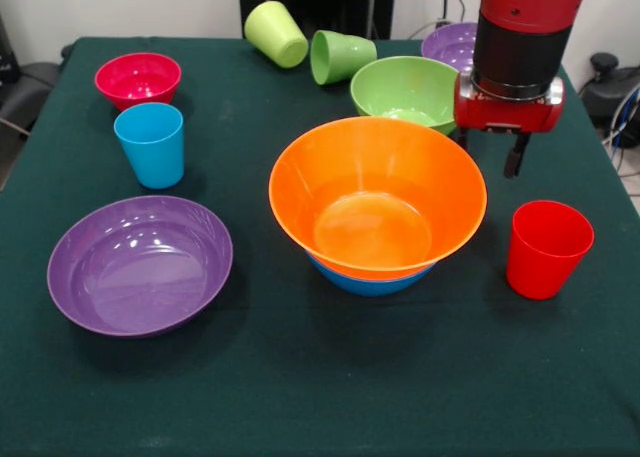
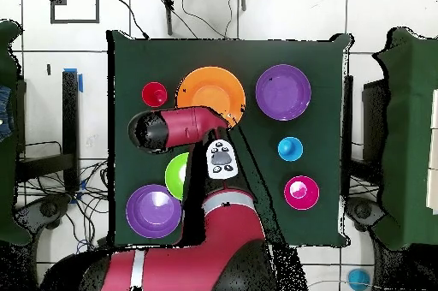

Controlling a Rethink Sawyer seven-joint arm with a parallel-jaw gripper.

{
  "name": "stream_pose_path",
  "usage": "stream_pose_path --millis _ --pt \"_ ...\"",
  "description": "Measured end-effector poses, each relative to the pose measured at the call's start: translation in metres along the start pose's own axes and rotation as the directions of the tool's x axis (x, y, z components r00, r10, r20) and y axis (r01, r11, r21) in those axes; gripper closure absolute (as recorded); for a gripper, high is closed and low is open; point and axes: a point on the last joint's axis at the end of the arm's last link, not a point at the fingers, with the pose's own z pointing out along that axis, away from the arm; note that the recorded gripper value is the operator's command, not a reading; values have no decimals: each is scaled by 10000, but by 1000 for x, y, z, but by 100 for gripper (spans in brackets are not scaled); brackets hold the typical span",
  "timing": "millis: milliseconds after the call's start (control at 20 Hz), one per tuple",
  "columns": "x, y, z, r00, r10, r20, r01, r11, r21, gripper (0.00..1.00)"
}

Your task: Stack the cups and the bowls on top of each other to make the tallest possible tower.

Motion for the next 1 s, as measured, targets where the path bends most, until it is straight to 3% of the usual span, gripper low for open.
stream_pose_path --millis 1000 --pt "1 -1 3 10000 40 -48 -40 10000 5 0"
